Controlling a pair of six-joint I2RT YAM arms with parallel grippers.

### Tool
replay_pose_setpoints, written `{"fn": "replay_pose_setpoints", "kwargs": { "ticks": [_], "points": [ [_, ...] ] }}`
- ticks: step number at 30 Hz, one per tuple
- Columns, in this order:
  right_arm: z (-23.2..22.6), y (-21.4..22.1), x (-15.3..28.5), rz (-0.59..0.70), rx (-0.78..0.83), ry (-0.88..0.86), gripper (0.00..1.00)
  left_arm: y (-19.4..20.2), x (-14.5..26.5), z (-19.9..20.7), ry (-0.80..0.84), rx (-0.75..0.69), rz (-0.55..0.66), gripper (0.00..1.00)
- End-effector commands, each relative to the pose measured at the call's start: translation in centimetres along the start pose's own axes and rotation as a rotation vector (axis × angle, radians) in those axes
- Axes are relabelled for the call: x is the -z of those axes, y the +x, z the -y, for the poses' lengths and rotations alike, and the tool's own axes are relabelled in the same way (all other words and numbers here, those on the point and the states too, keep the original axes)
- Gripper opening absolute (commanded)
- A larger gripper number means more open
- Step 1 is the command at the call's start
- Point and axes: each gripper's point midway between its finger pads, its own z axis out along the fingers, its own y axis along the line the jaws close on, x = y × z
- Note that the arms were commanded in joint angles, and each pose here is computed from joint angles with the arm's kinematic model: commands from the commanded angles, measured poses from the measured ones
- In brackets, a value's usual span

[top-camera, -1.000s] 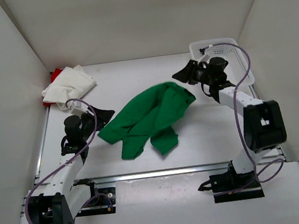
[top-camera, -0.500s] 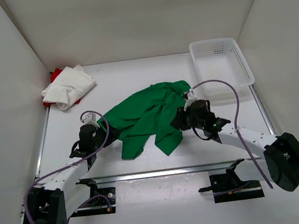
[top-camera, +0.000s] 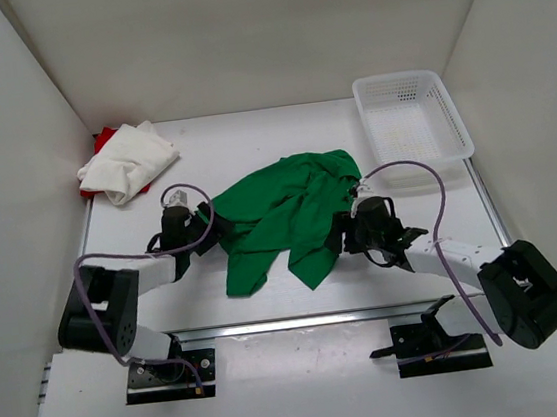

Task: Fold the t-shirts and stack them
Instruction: Flatten out the tshirt

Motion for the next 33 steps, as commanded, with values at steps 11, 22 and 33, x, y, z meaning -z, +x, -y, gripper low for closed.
{"fn": "replay_pose_setpoints", "kwargs": {
  "ticks": [11, 22, 33],
  "points": [
    [4.1, -6.4, -4.2, 0.109, -0.181, 0.000, 0.38, -4.9, -2.6, 4.3, 0.087, 0.018, 0.091, 0.18],
    [-1.7, -12.0, 1.7, 0.305, -0.018, -0.100, 0.00, -12.2, 8.1, 8.2, 0.188, -0.058, 0.332, 0.00],
    [-0.4, -12.5, 7.7, 0.406, -0.074, -0.082, 0.00, -13.5, 14.3, 7.3, 0.131, -0.142, 0.429, 0.01]
  ]
}}
